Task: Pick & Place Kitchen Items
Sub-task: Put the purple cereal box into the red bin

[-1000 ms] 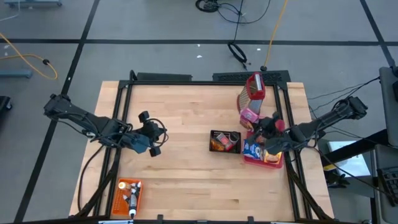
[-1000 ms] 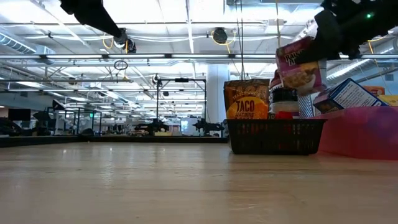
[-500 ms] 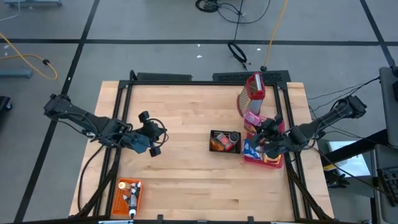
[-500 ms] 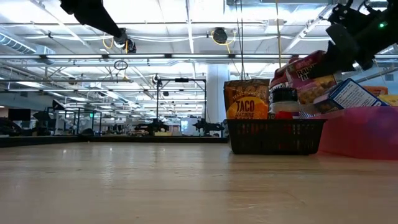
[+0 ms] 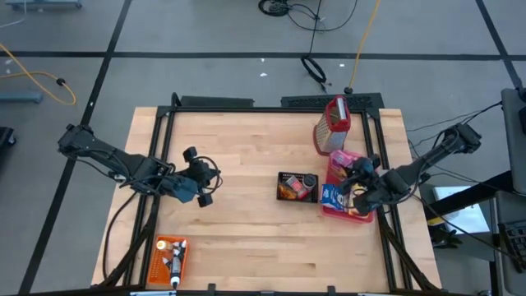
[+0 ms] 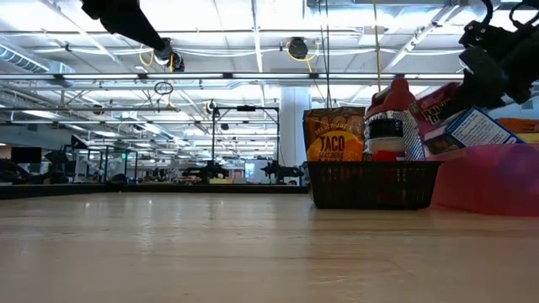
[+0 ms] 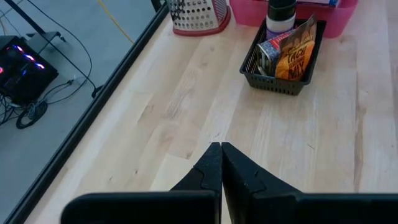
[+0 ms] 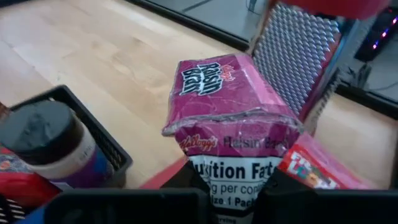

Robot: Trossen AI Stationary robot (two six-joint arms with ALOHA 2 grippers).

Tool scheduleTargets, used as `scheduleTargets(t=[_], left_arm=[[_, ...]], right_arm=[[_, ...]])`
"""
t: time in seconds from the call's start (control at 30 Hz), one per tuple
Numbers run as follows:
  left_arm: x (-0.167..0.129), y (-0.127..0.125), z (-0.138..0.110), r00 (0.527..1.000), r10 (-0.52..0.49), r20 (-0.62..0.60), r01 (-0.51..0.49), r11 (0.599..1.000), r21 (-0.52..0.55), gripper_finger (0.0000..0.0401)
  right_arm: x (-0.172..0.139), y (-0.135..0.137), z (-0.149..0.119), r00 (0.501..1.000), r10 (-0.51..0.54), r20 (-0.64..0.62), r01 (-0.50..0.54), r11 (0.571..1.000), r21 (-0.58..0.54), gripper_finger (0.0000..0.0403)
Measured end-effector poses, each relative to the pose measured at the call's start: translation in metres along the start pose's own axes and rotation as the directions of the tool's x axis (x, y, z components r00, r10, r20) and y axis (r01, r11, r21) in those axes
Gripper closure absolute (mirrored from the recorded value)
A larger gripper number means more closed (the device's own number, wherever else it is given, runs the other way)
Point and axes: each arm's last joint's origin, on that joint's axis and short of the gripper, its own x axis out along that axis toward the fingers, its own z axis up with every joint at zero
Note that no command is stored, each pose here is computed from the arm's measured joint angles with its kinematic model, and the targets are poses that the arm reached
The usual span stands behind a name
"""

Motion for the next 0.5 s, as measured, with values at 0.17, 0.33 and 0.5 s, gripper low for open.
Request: scheduleTargets(t=[0.17,0.33,0.5], left_arm=[[0.000,0.000,0.000,1.000,0.000,0.000,0.000,1.000,0.000,0.0398],[0.000,0.000,0.000,1.000,-0.002,0.004,0.002,1.000,-0.003,0.0398],[0.000,-0.001,0.002,1.000,-0.008,0.021,0.008,1.000,-0.007,0.0398]], right_arm=[[0.000,-0.005,-0.003,1.000,-0.019,-0.024,0.020,1.000,0.023,0.0382],[0.006,-0.002,-0.014,1.000,0.003,-0.018,-0.002,0.999,0.040,0.0368],[0.013,0.000,-0.025,1.000,0.024,0.018,-0.025,0.998,0.062,0.0342]])
